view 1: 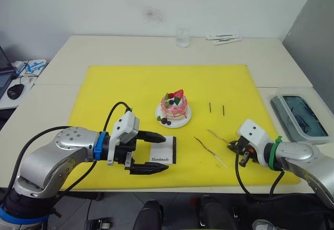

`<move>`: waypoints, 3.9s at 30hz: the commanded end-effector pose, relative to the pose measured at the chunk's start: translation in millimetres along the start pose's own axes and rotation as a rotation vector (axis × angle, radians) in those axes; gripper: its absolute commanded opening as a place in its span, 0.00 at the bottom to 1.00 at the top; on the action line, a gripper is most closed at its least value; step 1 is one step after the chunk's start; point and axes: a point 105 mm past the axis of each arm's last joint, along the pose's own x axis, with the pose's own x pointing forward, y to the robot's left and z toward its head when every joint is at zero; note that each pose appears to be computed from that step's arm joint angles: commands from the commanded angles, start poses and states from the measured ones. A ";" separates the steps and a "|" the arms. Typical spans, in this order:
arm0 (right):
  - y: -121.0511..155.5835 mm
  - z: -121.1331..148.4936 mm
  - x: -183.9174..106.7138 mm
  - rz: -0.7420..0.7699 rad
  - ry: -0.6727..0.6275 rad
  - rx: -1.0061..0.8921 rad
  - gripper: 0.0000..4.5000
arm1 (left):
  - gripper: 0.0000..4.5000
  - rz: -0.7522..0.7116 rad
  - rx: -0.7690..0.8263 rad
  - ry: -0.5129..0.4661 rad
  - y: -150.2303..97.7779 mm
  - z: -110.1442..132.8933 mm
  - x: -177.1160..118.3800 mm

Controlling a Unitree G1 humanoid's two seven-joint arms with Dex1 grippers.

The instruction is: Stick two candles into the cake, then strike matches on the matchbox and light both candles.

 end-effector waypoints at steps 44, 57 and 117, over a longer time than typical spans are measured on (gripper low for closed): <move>-45.1 -33.0 -76.3 -0.004 0.125 -0.086 0.01 | 1.00 -0.041 0.048 -0.013 -11.4 14.5 0.8; -56.6 -57.3 -84.7 0.039 0.189 -0.089 0.01 | 1.00 -0.059 0.042 -0.013 -15.0 14.9 3.8; -39.7 -10.4 -47.0 0.101 0.204 -0.077 0.62 | 1.00 -0.041 0.035 -0.018 -10.3 12.9 6.7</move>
